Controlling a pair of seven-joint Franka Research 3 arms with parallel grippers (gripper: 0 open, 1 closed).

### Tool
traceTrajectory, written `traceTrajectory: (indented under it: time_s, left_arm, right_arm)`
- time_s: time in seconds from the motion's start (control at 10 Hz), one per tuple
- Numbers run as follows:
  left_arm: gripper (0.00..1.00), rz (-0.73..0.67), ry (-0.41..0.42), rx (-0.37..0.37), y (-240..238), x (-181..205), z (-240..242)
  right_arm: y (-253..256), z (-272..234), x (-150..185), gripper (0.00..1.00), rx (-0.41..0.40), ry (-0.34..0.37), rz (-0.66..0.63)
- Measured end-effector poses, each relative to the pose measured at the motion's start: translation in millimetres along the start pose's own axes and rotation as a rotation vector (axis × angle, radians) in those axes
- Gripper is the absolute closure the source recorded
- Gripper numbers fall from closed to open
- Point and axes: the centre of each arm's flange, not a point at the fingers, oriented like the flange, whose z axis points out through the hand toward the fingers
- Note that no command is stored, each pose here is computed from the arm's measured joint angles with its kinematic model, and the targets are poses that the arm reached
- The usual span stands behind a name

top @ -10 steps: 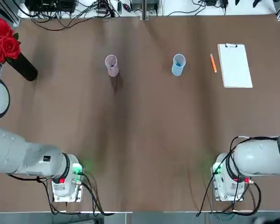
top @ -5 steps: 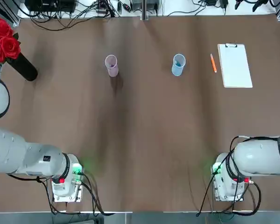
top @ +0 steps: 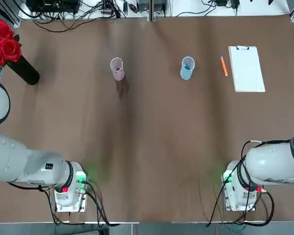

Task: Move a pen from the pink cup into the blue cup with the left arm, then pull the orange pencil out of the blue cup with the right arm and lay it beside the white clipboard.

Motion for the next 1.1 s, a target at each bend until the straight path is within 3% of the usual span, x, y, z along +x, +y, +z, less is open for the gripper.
traceTrajectory:
  time_s: [0.3,1.1]
  left_arm:
    - [0.00,-0.001,0.000,0.000,-1,0,0]
    - [0.00,-0.002,0.000,0.000,-1,0,0]
  right_arm:
    - [-11,5,0,0.00,0.004,-0.008,-0.077]
    - [-20,9,-4,0.00,0.004,-0.048,-0.099]
